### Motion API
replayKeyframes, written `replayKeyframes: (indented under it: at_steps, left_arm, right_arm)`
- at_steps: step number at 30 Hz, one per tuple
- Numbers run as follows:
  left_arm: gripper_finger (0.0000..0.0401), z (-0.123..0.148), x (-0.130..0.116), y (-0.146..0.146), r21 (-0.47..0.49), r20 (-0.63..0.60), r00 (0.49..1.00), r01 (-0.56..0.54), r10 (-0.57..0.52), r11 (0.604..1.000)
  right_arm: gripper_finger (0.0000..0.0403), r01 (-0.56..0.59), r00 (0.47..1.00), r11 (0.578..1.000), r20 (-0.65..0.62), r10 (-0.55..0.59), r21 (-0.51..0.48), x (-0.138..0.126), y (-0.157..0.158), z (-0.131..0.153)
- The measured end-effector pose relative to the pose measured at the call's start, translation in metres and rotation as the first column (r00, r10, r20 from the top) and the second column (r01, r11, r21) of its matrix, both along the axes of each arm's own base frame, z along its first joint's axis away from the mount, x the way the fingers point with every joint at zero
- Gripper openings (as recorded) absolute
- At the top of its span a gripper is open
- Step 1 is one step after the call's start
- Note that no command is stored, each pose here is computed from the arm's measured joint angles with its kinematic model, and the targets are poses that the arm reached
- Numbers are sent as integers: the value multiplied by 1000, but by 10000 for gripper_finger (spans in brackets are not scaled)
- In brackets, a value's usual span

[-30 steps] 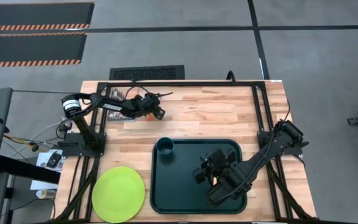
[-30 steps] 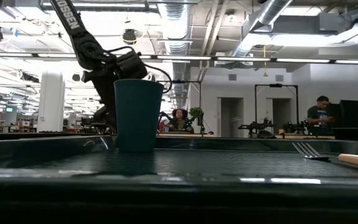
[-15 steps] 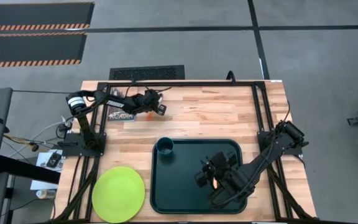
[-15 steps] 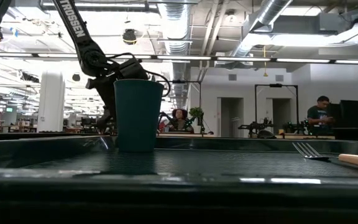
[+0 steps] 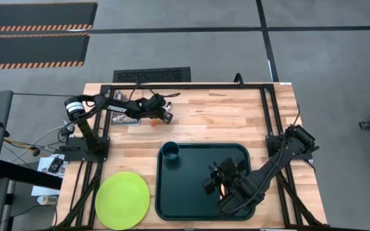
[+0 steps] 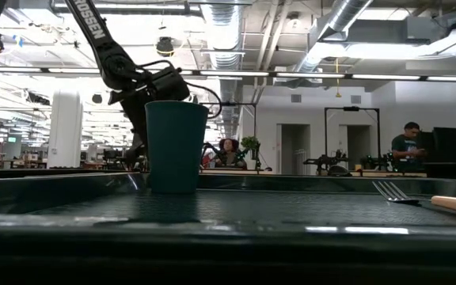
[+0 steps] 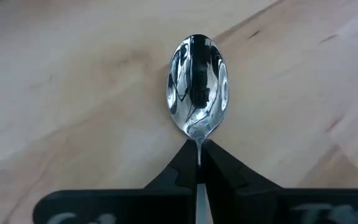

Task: Pick and place plate/cup/fork/spoon on tray
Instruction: Put the orange spoon on the black tray to the right of the light orange fork

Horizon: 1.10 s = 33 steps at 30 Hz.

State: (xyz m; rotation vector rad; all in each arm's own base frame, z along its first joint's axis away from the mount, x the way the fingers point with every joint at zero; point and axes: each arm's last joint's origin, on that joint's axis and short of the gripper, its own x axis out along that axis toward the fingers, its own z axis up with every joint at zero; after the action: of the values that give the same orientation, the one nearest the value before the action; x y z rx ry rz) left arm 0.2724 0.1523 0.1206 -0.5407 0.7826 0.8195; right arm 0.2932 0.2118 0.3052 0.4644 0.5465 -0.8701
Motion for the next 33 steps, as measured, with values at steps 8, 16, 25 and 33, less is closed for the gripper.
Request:
replayKeyframes:
  at_steps: [8,16,25,33]
  left_arm:
    - [0,12,2,-3,28,45,999,15,-16,1000]
    - [0,47,7,-23,85,147,980,119,-130,989]
    - [0,115,0,-68,253,321,915,163,-242,954]
    - [0,152,-12,-114,360,415,855,159,-310,919]
  right_arm:
    - [137,5,1000,997,-17,-7,-72,-2,-5,1]
    - [133,18,997,993,-72,-27,-115,-9,-34,23]
    - [133,-79,995,996,-61,76,-52,-29,-94,86]
    - [133,-445,880,896,188,436,3,-19,-136,144]
